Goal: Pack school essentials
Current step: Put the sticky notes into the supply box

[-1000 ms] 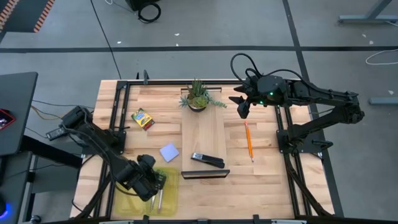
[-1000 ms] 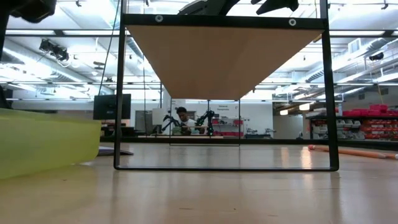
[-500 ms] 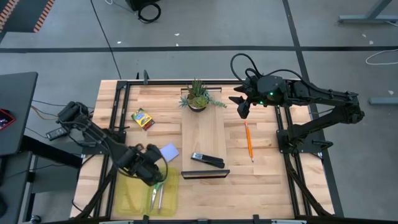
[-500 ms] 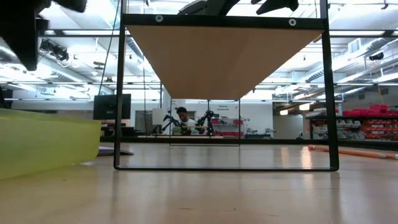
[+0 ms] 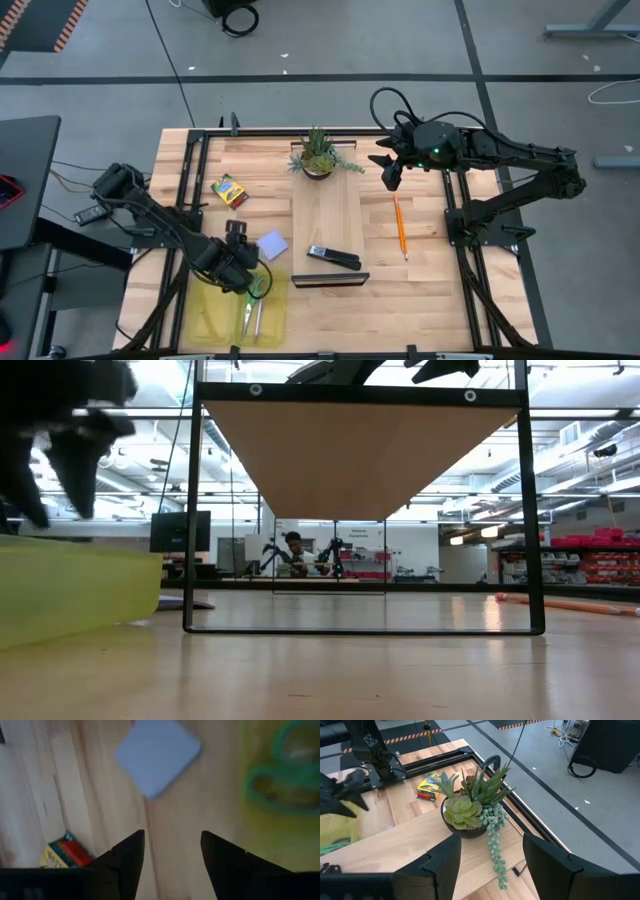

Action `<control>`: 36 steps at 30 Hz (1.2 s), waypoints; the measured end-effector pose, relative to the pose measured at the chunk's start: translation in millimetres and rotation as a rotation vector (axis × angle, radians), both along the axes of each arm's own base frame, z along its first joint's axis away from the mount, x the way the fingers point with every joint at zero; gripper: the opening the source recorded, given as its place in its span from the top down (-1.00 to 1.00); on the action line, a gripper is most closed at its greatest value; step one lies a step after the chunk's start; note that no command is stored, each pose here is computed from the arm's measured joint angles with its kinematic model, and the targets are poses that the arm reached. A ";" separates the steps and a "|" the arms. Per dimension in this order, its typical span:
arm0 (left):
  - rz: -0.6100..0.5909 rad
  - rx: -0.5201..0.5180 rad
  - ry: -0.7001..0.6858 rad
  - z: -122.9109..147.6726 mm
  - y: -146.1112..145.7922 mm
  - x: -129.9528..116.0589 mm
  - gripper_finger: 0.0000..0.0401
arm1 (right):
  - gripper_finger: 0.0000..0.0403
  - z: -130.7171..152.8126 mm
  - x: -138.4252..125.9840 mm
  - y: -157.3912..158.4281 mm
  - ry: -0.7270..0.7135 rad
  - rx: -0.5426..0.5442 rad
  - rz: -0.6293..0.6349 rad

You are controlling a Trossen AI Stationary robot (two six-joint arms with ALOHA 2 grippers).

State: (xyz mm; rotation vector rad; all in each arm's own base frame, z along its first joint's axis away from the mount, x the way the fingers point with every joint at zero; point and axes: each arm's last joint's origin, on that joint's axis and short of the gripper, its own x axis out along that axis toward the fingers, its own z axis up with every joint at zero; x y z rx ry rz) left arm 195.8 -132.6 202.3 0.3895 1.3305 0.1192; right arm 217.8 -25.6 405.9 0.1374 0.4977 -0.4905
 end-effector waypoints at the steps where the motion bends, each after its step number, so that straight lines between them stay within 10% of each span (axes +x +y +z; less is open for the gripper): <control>1: -0.005 0.013 0.017 -5.7 1.5 -3.5 -0.02 | -0.09 0.0 0.0 0.0 0.000 0.000 0.000; 20: 0.217 -0.365 -0.521 -30.2 54.4 -42.5 0.48 | -0.09 4.9 2.8 0.0 -0.082 0.042 -0.019; 36: -0.424 0.040 -0.330 -53.2 54.9 -22.6 0.12 | -0.09 4.9 3.2 0.9 -0.093 0.075 -0.002</control>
